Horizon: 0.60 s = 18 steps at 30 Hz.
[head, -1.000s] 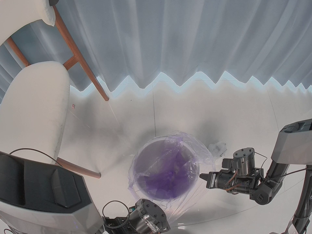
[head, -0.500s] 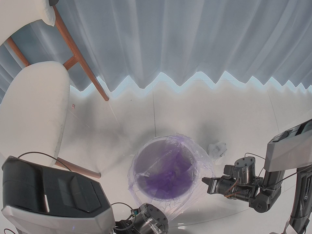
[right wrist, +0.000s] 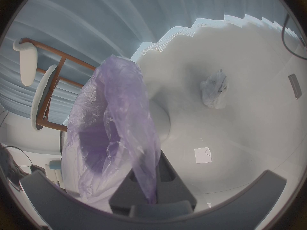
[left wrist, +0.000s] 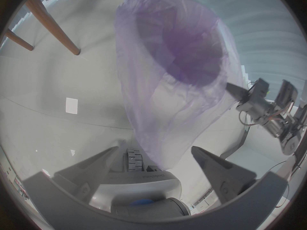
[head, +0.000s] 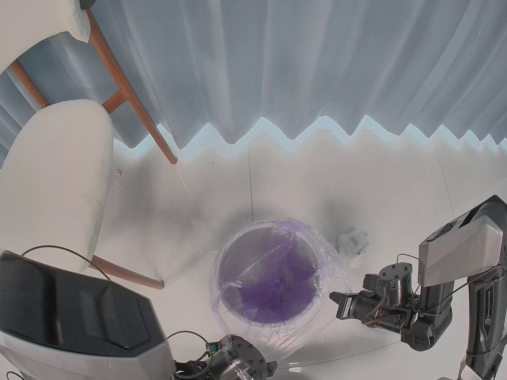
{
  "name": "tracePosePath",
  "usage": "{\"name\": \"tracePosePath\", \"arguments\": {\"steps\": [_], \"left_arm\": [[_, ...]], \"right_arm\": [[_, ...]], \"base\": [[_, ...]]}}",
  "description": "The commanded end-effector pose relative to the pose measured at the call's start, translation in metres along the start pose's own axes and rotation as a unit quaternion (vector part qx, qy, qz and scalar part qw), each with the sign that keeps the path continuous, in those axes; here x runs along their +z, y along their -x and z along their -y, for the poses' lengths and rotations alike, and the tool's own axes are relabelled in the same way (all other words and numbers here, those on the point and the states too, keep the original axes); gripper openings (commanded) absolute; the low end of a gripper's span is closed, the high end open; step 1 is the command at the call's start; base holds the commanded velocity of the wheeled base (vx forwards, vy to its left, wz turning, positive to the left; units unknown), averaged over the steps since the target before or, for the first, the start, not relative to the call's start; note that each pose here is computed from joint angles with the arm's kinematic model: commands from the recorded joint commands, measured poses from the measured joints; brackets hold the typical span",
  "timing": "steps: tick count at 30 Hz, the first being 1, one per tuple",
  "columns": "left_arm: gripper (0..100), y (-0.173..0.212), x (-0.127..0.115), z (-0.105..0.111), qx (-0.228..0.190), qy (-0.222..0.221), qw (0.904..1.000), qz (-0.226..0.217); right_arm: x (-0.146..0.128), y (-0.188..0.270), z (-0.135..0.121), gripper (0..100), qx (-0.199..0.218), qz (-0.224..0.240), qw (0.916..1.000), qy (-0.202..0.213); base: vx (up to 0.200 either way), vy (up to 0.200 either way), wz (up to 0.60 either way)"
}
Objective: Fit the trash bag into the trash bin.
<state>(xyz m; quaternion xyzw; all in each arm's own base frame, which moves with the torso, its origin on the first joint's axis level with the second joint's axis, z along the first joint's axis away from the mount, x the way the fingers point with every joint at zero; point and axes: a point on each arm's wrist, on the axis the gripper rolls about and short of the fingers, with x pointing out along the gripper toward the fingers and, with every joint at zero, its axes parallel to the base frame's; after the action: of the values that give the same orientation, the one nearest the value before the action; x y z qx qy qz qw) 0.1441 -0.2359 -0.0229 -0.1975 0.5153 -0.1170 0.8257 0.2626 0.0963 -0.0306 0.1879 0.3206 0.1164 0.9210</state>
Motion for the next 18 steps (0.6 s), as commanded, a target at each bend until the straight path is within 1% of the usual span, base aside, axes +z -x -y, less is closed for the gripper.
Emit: {"name": "tracePosePath", "arguments": {"steps": [1,2,5,7,8,10,12,13,18], "left_arm": [[100,0.049,0.01,-0.002,-0.046,0.011,0.9986,0.023],[100,0.065,0.008,-0.011,-0.05,0.009,0.9983,0.028],[100,0.077,0.008,-0.027,-0.038,0.011,0.9987,0.034],[100,0.077,0.008,-0.027,-0.038,0.011,0.9987,0.034],[100,0.082,0.024,-0.04,-0.02,0.05,0.9963,0.066],[100,0.082,0.035,-0.044,-0.02,0.075,0.9935,0.083],[100,0.081,0.039,-0.045,-0.021,0.082,0.9922,0.091],[100,0.079,0.045,-0.047,-0.027,0.091,0.9901,0.104],[100,0.056,0.052,-0.047,-0.03,0.088,0.9892,0.113]], "right_arm": [[0.001,0.002,0.002,0,-0.003,0.0,1.0,-0.002],[0.002,0.002,0.004,0,-0.006,0.002,1.0,-0.004],[0.002,0.002,0.005,0,-0.007,0.003,1.0,-0.005],[0.002,0.002,0.005,0,-0.007,0.003,1.0,-0.005],[0.003,0.002,0.004,0,-0.006,0.004,1.0,-0.005],[0.004,0.003,0.004,0,-0.005,0.006,1.0,-0.006],[0.004,0.004,0.004,0,-0.005,0.006,1.0,-0.006],[0.004,0.006,0.003,0,-0.005,0.006,1.0,-0.006],[0.008,0.008,0.001,0,-0.001,0.014,0.9999,-0.005]], "base": [[0.0,0.0,0.0],[0.0,0.0,0.0],[0.0,0.0,0.0],[0.0,0.0,0.0],[0.0,0.0,0.0],[0.0,0.0,0.0],[0.0,0.0,0.0],[0.0,0.0,0.0],[0.0,0.0,0.0]]}}
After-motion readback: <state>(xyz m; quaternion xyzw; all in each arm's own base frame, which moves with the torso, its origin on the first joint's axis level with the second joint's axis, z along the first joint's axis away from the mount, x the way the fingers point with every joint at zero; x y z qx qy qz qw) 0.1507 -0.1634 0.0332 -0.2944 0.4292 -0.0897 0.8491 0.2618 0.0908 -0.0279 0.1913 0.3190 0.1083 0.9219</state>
